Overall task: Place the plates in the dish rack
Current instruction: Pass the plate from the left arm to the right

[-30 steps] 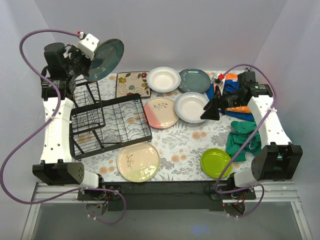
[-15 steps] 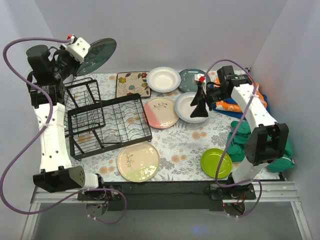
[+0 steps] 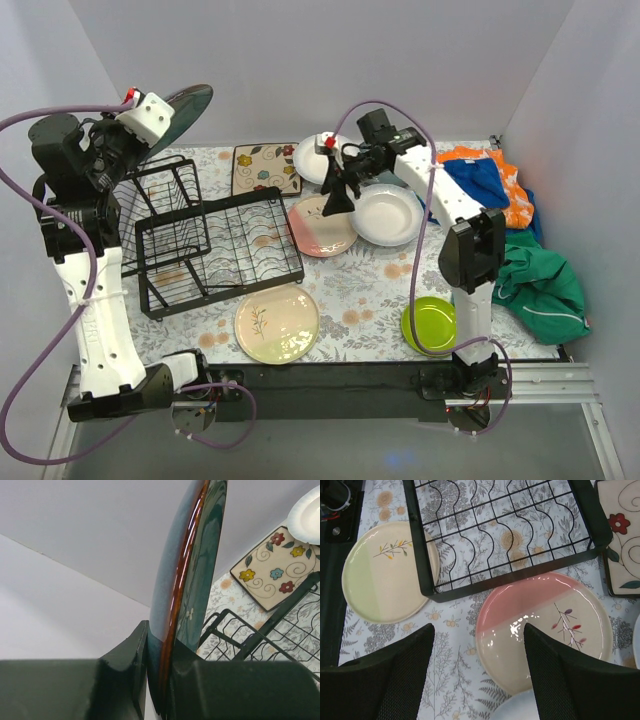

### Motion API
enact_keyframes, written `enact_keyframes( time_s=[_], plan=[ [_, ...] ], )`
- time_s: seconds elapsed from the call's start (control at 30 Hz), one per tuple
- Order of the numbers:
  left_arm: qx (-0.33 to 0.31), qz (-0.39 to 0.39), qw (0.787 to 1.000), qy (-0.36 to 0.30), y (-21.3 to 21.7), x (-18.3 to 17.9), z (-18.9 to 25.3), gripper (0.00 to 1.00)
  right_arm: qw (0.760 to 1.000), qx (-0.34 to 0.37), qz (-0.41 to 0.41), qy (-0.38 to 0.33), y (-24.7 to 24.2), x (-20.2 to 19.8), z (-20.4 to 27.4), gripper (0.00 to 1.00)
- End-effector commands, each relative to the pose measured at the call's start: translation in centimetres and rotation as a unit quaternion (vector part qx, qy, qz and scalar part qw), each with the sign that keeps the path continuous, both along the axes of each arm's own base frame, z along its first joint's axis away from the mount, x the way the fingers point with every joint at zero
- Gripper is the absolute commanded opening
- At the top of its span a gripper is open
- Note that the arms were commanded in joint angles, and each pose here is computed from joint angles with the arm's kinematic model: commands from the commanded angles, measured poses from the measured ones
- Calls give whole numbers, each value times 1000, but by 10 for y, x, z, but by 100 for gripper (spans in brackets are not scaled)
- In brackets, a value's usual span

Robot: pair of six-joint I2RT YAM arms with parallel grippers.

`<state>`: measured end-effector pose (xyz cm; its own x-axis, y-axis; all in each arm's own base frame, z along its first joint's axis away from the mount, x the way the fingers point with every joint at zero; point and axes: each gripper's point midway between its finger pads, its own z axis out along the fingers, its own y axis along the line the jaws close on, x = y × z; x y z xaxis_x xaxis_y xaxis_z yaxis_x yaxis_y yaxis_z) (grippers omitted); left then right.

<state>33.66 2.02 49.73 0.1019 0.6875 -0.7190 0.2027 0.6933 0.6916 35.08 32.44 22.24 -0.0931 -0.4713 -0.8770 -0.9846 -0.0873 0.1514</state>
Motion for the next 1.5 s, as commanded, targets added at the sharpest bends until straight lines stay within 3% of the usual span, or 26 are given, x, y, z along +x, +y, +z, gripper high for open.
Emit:
enact_keyframes(
  time_s=[0.0, 0.17, 0.3, 0.5, 0.57, 0.63, 0.67, 0.7, 0.77, 0.9, 1.23, 1.4, 1.47],
  plan=[
    [37, 30, 994, -100, 7, -28, 65, 0, 999, -13, -34, 6, 36, 4, 6, 77],
    [35, 24, 994, -96, 3, -35, 66, 0, 1000, 13, -20, 9, 55, -1, 15, 79],
    [19, -8, 997, -69, -8, -34, 56, 0, 994, 76, 31, -78, 57, 4, 56, 82],
    [4, -44, 998, -51, -22, -39, 47, 0, 960, 194, 56, -195, 69, 20, 134, 89],
    [2, -51, 997, -50, -25, -41, 47, 0, 961, 225, 53, -155, 74, 15, 152, 90],
    [-6, -76, 996, -46, -35, -44, 48, 0, 938, 286, 79, -180, 82, 13, 187, 91],
    [-16, -83, 996, -42, -38, -44, 48, 0, 945, 295, 69, -122, 83, 7, 196, 92],
    [-22, -99, 994, -37, -44, -46, 47, 0, 929, 326, 76, -157, 88, 8, 214, 92],
    [-28, -107, 993, -37, -47, -50, 50, 0, 919, 348, 86, -166, 93, 0, 241, 93],
    [-44, -123, 991, -35, -55, -58, 50, 0, 923, 352, 95, -126, 111, -10, 233, 93],
    [-61, -177, 982, -32, -74, -64, 53, 0, 915, 375, 81, -124, 132, -21, 246, 95],
    [-91, -204, 975, -13, -84, -67, 48, 0, 917, 377, 90, -94, 137, -32, 245, 89],
    [-100, -210, 973, -4, -86, -66, 43, 0, 918, 376, 95, -82, 139, -36, 243, 82]
  ],
)
